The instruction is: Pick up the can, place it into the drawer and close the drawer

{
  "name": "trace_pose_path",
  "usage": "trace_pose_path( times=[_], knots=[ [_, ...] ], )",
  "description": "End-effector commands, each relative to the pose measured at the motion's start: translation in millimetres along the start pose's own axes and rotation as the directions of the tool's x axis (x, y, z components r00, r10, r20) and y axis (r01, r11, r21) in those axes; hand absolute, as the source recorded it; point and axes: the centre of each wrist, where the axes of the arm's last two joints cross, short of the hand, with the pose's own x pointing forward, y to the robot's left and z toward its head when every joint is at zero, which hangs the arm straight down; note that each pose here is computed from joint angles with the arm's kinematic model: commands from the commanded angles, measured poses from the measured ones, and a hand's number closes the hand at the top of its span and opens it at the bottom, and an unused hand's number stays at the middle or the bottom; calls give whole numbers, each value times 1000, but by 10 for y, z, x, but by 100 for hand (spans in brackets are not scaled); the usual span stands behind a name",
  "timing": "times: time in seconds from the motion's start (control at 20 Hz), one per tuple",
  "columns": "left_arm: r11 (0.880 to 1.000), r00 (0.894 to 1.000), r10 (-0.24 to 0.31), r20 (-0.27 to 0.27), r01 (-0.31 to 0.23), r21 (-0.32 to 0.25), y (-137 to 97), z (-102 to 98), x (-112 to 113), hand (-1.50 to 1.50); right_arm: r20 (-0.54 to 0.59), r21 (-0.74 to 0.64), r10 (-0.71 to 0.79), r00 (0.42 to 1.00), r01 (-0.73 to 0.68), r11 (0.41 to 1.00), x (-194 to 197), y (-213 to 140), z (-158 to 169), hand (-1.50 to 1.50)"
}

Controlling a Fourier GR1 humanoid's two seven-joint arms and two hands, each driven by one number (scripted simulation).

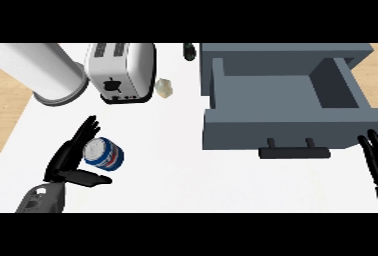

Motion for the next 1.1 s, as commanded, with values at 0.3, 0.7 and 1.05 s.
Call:
trace_pose_path(
  times=[0.3, 0.7, 1.05],
  knots=[
    [1000, 1000, 5, -10, -5, -22, -385, -255, -94, -150, 8, 2, -5, 1000, 5, 1000, -31, -31, -23, -150],
    [996, 999, 27, 21, -25, -80, -419, -305, -49, 150, 22, 2, -10, 1000, 10, 1000, -170, 32, 88, -150],
    [987, 994, 107, 34, -102, -125, -466, -358, 50, 150, 26, -25, -33, 999, 34, 999, 100, -14, 37, -150]
  ],
)
